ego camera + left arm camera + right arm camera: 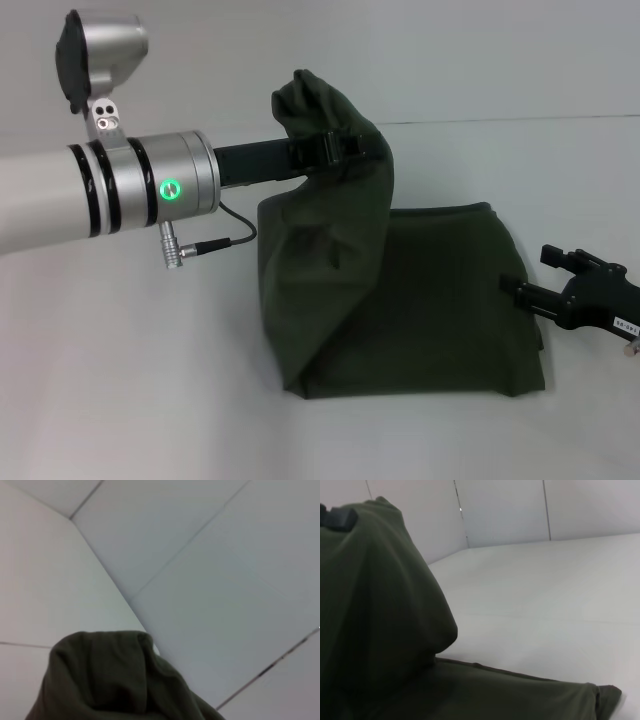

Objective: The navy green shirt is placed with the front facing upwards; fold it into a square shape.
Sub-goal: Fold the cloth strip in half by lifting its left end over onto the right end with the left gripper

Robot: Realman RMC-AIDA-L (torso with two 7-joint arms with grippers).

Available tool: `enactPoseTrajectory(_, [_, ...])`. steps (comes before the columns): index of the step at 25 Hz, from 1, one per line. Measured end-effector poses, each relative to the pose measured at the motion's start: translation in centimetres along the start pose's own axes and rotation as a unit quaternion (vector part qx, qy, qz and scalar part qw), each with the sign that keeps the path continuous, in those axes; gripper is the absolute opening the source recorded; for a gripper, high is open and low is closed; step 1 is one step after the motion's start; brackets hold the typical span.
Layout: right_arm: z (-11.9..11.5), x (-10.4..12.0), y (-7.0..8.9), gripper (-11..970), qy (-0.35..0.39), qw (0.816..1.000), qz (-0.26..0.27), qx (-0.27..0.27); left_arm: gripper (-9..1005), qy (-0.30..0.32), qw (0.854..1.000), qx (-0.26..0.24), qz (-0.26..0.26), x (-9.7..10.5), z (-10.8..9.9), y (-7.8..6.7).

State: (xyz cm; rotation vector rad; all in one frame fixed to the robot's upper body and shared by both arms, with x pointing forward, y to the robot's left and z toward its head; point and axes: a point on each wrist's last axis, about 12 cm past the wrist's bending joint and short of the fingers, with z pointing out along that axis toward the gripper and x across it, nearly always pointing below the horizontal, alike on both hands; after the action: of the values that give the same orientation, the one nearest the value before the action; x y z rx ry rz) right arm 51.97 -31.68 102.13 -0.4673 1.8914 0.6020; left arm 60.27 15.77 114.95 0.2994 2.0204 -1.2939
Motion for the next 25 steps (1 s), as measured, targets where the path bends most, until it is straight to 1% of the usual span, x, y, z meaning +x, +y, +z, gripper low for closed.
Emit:
enactPoseTrajectory(4, [0.0, 0.0, 0.0, 869, 0.000, 1.000, 0.001, -0.001, 83, 0.010, 1.000, -0.009, 0.004, 0.5, 0.9, 0.1])
enactPoseTrajectory(8, [-0.2, 0.0, -0.1, 868, -0.001, 1.000, 0.004, 0.001, 84, 0.019, 0.999, -0.028, 0.008, 1.2, 2.0, 0.4])
enactPoseTrajectory(9, [-0.2, 0.0, -0.1, 868, -0.001, 1.000, 0.005, 0.002, 84, 0.019, 0.999, -0.028, 0.008, 1.2, 2.0, 0.4])
enactPoseTrajectory(11, [-0.4, 0.0, -0.2, 868, -0.001, 1.000, 0.005, 0.003, 85, 0.033, 0.998, -0.042, 0.025, 1.9, 3.1, 0.4])
enactPoseTrajectory(21, [-0.5, 0.0, -0.5, 869, -0.001, 1.000, 0.004, 0.008, 88, 0.050, 0.994, -0.073, 0.058, 3.3, 6.2, -0.2])
enactPoseTrajectory(25, [-0.6, -0.2, -0.7, 869, -0.003, 1.000, 0.004, 0.011, 89, 0.049, 0.994, -0.078, 0.065, 3.6, 7.0, -0.5])
